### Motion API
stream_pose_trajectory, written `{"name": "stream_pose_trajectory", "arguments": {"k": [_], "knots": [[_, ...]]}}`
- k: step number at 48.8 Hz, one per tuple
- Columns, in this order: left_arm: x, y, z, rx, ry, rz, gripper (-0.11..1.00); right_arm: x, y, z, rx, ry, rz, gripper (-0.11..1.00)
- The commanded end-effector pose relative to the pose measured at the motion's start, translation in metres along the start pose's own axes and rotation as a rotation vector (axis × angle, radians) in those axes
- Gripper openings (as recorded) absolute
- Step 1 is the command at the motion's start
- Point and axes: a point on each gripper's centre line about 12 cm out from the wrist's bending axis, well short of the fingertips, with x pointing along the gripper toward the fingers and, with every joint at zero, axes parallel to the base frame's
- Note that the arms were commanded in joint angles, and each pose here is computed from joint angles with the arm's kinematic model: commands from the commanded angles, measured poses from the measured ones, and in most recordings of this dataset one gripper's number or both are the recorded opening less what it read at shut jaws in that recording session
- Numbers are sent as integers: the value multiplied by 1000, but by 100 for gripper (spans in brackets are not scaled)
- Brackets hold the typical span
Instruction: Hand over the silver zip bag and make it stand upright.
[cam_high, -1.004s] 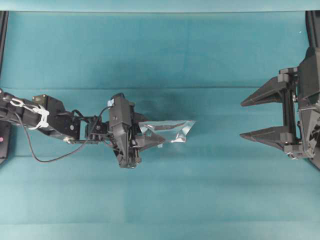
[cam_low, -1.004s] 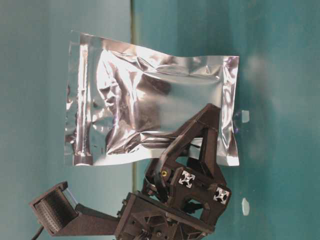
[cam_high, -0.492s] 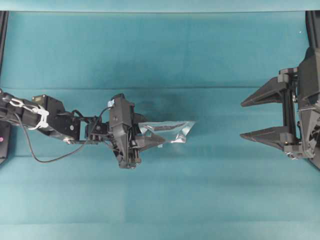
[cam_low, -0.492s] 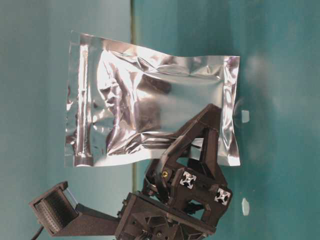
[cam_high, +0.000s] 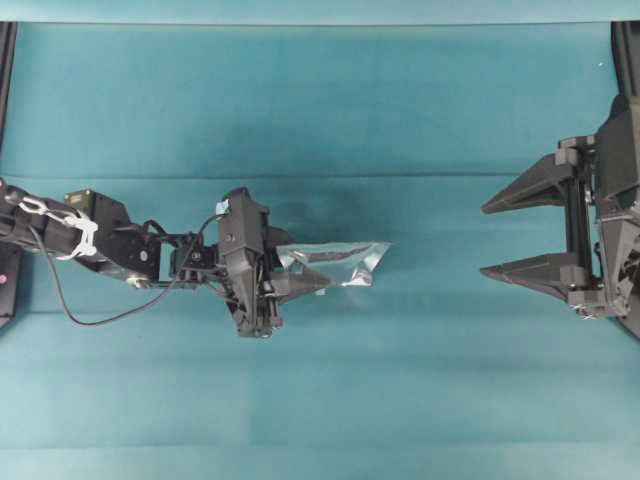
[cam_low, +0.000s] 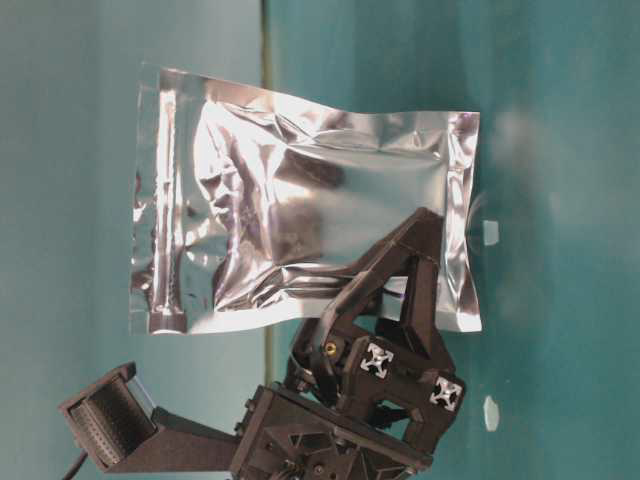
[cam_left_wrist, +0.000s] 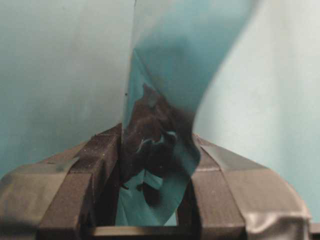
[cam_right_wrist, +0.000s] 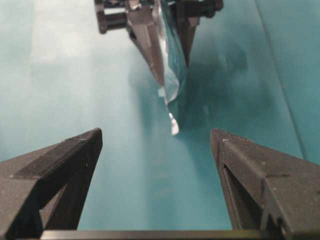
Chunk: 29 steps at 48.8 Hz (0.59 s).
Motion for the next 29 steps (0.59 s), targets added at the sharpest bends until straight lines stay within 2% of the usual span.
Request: {"name": "stream_pose_trajectory", "arguments": {"k": [1, 29], "knots": [[0, -4, 3, 7, -7, -10, 30, -2, 1, 5, 13, -21, 3, 89], [0, -4, 3, 7, -7, -10, 30, -2, 1, 5, 13, -21, 3, 89]]}}
